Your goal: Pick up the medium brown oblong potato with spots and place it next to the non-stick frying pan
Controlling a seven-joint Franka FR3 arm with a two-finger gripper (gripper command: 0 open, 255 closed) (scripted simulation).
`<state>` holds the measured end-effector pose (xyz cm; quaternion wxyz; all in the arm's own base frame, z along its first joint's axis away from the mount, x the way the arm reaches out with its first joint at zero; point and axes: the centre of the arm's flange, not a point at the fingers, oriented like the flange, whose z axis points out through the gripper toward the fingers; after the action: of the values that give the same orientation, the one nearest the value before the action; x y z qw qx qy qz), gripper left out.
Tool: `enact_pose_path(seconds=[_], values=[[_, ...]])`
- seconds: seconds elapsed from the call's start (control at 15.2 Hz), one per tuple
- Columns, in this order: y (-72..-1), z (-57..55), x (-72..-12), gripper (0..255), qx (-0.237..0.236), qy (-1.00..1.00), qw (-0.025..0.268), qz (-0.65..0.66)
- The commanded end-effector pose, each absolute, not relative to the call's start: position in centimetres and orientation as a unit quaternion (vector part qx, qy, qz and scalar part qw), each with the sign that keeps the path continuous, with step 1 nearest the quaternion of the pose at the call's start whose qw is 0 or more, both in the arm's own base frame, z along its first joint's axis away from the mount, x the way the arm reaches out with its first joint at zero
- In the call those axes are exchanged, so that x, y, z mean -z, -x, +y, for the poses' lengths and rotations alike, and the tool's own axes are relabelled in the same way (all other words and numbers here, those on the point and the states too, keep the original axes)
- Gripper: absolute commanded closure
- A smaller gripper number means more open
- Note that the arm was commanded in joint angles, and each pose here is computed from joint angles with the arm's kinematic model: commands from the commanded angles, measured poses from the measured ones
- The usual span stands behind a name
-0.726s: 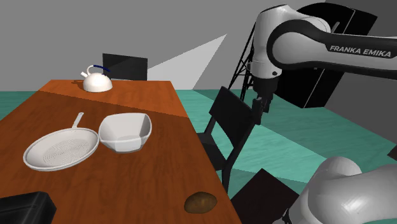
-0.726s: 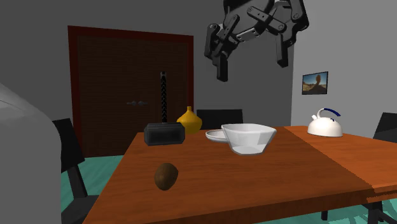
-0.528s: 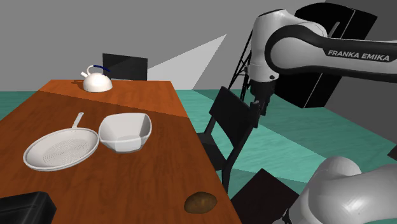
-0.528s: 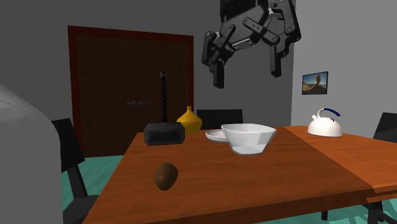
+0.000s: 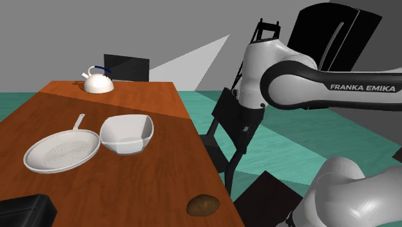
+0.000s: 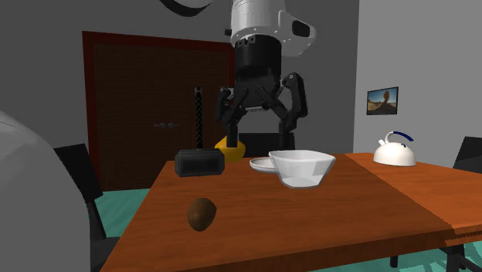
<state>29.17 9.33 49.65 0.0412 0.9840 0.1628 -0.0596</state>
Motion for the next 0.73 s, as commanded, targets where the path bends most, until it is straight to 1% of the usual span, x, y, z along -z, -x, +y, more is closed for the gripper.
enact_pose_path(seconds=[0.0, 0.66], values=[[-29.1, 11.1, -47.7, 0, 0.052, -0.982, 0.032, 0.178], [-27.1, 20.0, -39.8, 0, 0.017, -0.967, -0.011, 0.255]])
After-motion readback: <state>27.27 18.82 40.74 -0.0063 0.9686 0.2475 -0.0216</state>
